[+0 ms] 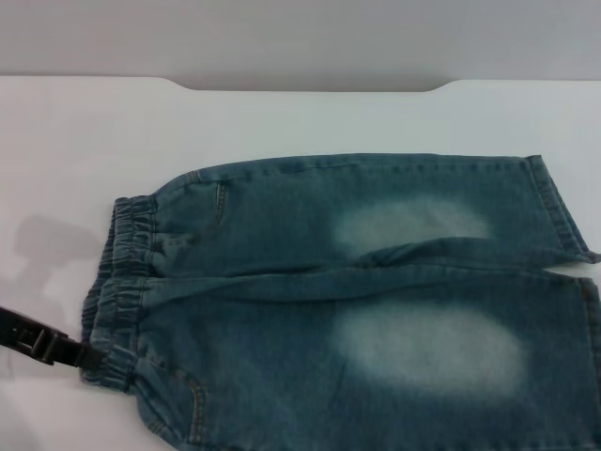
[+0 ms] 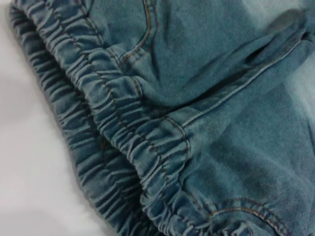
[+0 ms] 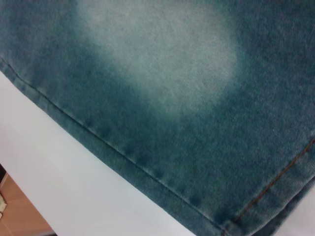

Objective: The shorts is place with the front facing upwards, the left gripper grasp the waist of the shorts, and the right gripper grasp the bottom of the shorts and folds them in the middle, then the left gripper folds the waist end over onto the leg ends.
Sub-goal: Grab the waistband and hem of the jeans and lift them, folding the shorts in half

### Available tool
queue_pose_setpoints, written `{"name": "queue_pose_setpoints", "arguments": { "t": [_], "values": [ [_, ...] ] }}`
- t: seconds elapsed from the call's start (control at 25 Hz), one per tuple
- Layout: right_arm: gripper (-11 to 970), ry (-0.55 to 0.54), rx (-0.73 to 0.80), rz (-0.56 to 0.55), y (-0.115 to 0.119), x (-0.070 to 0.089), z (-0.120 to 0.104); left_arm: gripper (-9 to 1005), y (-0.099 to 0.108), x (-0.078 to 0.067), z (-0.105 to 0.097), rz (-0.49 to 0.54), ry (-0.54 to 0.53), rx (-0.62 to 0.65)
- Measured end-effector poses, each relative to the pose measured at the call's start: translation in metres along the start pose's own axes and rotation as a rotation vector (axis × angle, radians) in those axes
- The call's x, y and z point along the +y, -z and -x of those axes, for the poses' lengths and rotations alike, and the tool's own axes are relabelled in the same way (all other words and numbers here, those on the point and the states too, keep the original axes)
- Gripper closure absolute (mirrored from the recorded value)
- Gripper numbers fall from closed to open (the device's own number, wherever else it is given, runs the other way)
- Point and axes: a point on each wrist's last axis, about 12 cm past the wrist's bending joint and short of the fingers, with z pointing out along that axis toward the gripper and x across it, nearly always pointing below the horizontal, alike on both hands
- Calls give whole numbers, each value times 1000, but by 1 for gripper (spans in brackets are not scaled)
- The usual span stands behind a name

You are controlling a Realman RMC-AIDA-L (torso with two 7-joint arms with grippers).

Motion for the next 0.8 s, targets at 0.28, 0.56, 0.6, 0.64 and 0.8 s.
{"name": "queue_pose_setpoints", "arguments": {
  "t": [0.28,0.56,0.6,0.64,0.8],
  "values": [
    [550,12,9,0,0,1,3,962,0,-2,2,-7,-4,4],
    [550,28,20,8,-4,3,9,962,1,-3,5,-9,-10,6],
    [550,29,20,9,-5,3,9,962,1,-3,5,-10,-11,7],
    [550,30,20,10,-5,3,10,962,1,-3,5,-10,-11,7],
    [550,31,20,11,-5,3,10,961,1,-3,5,-10,-10,8]
  ]
}}
